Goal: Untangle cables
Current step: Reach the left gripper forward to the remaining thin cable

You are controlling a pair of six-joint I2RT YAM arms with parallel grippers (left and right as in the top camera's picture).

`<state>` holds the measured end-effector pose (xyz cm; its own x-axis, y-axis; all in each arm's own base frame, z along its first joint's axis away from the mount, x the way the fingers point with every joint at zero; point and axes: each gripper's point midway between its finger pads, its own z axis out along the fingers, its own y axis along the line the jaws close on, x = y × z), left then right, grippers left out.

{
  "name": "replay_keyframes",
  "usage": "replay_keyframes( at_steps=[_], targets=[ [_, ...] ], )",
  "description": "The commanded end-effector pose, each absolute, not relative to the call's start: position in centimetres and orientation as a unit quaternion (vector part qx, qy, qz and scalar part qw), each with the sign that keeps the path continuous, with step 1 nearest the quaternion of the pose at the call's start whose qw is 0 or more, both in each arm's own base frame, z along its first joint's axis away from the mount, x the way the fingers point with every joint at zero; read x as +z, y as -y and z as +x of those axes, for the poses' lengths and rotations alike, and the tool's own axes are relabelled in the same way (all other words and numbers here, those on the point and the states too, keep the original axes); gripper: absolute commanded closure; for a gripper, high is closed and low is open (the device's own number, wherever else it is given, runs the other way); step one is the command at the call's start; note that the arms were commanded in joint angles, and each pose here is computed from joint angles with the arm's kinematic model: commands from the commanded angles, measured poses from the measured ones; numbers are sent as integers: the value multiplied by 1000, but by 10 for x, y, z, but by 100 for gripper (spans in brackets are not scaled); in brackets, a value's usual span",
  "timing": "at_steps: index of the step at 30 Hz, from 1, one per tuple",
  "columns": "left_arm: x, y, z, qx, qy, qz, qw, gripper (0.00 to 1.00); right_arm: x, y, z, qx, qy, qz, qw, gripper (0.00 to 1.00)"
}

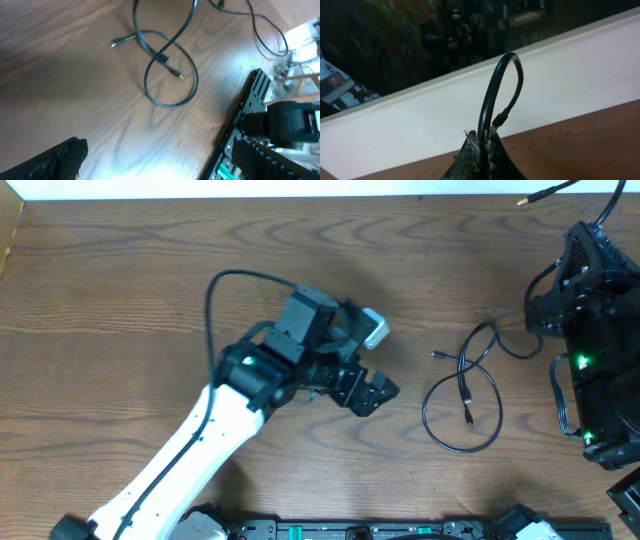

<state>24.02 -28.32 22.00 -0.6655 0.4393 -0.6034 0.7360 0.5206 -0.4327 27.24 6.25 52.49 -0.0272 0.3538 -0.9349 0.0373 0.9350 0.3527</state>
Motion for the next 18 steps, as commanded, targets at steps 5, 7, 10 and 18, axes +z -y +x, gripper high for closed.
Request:
replay_keyframes(
  at_steps=[5, 7, 10, 18],
  targets=[
    [198, 337, 239, -367, -808, 407, 217, 2, 533, -55, 266, 128, -695, 159, 689, 99],
    [187, 349, 244, -356, -811, 407, 224, 2, 533, -54, 265, 130, -694, 161, 689, 99],
    [169, 367, 251, -340, -818, 402, 232, 2, 533, -54, 265, 132, -694, 163, 689, 99],
    [129, 410, 261, -353, -815, 393, 237, 2, 533, -55, 265, 139, -693, 168, 688, 99]
  ],
)
